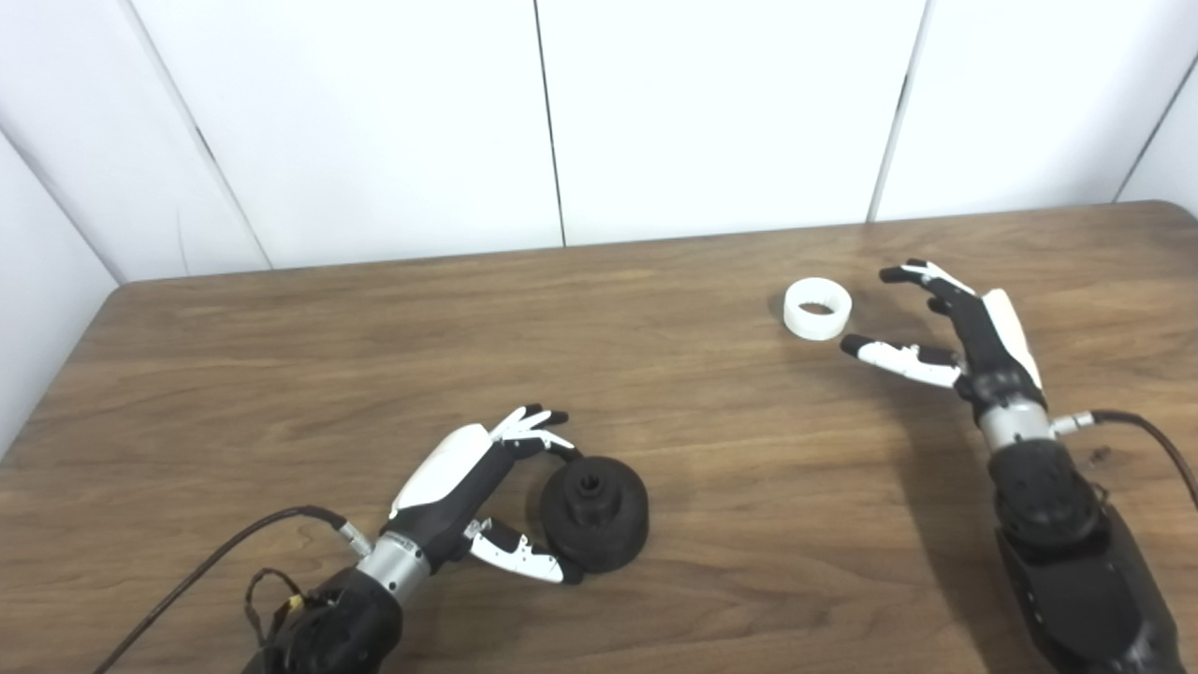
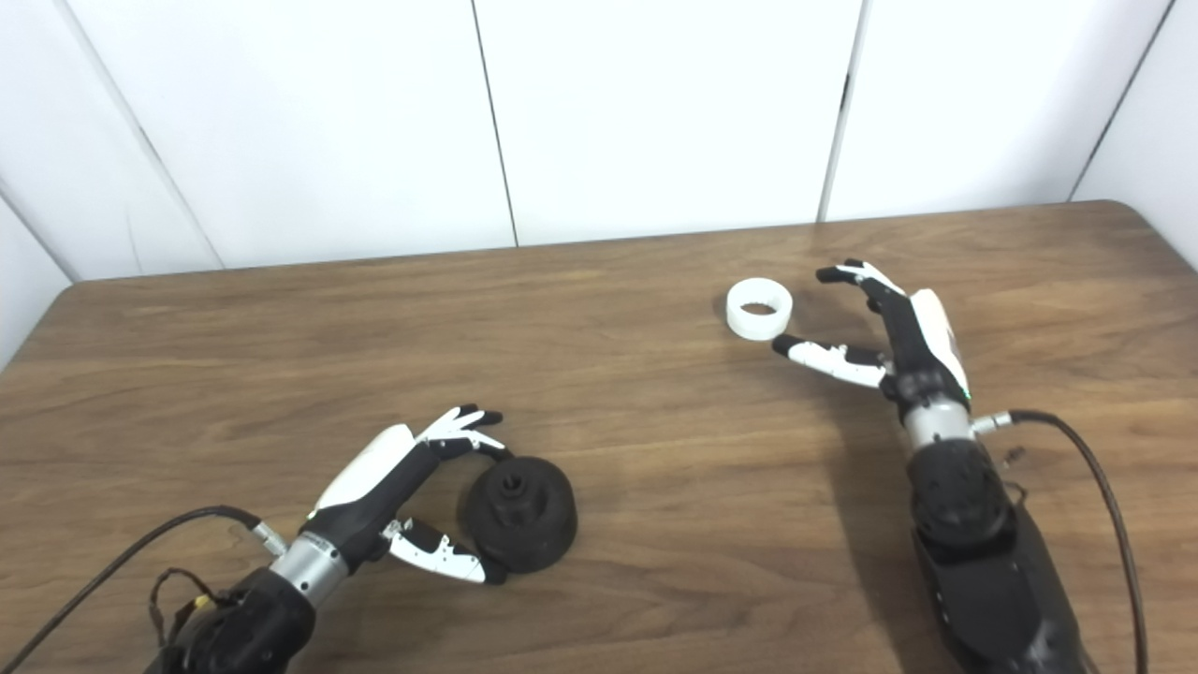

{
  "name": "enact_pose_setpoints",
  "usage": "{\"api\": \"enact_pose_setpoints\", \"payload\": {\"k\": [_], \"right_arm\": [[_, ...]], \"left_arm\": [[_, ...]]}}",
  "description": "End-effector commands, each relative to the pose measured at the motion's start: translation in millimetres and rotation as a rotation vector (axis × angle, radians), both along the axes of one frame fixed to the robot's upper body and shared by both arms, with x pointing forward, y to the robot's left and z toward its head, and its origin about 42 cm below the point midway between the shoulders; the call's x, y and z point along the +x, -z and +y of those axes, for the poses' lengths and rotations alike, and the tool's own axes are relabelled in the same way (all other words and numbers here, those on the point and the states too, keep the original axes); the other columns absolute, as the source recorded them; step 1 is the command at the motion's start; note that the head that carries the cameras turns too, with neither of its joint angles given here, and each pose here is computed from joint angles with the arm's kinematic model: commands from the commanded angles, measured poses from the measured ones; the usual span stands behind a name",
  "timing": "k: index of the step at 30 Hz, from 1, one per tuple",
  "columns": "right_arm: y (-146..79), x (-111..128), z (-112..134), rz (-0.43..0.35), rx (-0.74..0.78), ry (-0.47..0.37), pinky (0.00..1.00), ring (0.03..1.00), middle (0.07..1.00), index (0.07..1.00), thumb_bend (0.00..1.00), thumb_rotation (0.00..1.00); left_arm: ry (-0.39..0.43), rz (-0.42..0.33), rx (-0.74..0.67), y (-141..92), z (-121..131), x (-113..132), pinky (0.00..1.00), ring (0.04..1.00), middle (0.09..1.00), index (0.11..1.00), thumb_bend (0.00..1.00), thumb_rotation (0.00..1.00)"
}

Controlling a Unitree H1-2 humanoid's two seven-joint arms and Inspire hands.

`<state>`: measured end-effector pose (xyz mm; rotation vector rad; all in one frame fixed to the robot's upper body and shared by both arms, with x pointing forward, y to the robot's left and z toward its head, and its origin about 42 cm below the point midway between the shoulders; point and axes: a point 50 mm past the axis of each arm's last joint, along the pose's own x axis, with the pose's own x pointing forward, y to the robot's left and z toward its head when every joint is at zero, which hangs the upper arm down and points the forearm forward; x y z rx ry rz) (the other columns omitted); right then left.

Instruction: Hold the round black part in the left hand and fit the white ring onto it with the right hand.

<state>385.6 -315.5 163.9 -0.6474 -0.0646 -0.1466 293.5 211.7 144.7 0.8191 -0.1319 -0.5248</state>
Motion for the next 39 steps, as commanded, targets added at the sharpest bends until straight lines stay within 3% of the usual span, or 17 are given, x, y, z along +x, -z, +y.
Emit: {"api": "enact_pose_setpoints", "payload": {"k": [1,16,39], "right_arm": [[-22.7,17.1,2.2,-0.07,-0.041,-0.029,0.88,0.934,0.916,0.753,0.9,0.37],[-20.3,40.9,4.0,0.001,-0.119,-0.064,0.87,0.931,0.916,0.781,0.9,0.39],[-45.0,58.8,6.0,-0.013,-0.201,-0.112,0.91,0.948,0.923,0.787,0.91,0.37]], "left_arm": [[0.011,-0.015,0.014,1.1,4.0,-2.3,0.94,0.998,0.941,0.645,0.88,0.19],[0.016,-0.029,0.009,3.3,3.5,-2.7,0.94,0.996,0.934,0.644,0.88,0.19],[0.001,-0.004,0.0,6.1,-1.8,-5.0,0.94,1.0,0.939,0.652,0.88,0.18]]}}
